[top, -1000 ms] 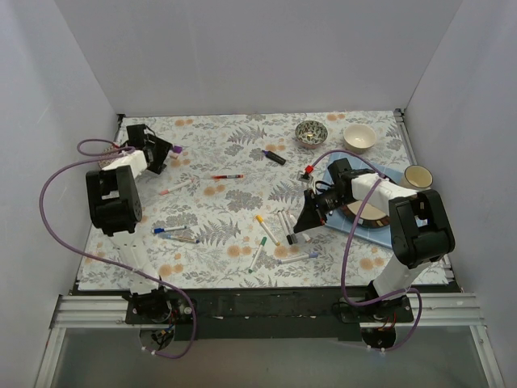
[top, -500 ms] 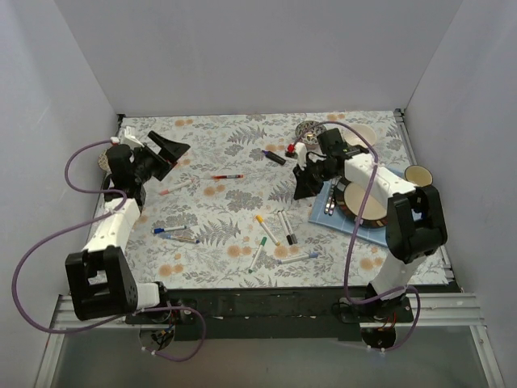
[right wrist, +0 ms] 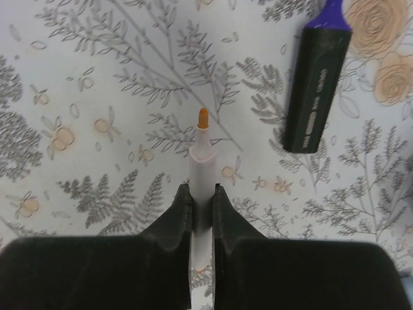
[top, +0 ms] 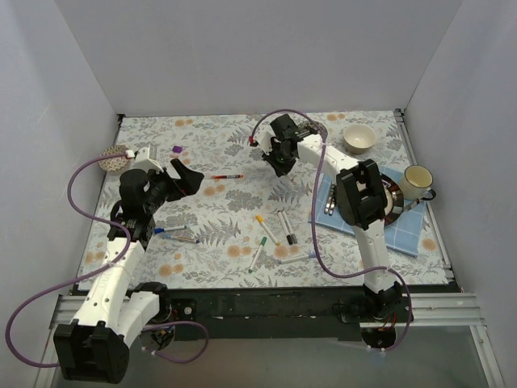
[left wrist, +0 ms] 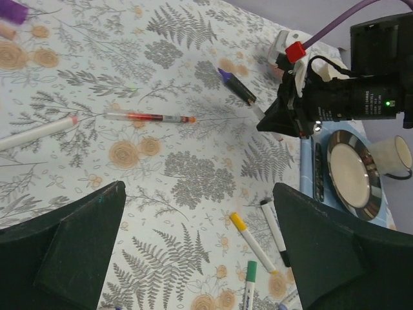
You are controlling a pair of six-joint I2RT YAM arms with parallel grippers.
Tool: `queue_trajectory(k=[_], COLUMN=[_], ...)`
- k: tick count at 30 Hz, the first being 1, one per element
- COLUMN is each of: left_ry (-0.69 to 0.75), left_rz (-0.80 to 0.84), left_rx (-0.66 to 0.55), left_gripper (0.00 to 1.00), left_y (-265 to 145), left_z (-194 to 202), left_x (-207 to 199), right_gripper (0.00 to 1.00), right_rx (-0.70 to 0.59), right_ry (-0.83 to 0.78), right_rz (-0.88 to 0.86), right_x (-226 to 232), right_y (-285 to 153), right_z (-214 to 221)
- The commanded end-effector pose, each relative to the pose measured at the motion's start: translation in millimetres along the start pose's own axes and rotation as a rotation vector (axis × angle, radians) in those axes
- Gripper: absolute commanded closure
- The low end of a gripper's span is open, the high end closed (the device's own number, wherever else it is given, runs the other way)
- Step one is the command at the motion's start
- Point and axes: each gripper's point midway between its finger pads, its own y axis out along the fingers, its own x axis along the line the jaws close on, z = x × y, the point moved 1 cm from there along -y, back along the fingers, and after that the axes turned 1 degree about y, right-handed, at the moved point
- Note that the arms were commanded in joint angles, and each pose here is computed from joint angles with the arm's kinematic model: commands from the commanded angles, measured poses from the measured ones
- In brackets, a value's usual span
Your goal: Open the pen caps
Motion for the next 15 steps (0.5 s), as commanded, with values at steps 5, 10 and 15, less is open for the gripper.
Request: queue_trajectory(k=[5, 10, 15], left_ry=[0.038, 0.044, 0.047], left_rz=[-0.106, -0.087, -0.081], left_rx=[-0.018, -0.024, -0.031], left_gripper=[0.02, 0.02, 0.02], left_y=[-4.1, -6.3, -8.1], left_z=[-0.8, -1.5, -2.4], left_x=[19.0, 13.9, 11.7], right_gripper=[0.88, 0.78, 0.68], right_rx=[-0.002, 0.022, 0.023], right_ry=[-0.028, -0.038, -0.045], right_rz=[0.172, 0.202, 0.217], right_x=[-36.5, -39.6, -39.0], right_y=[6.9, 18.6, 16.1], right_z=[-33.4, -30.9, -31.9])
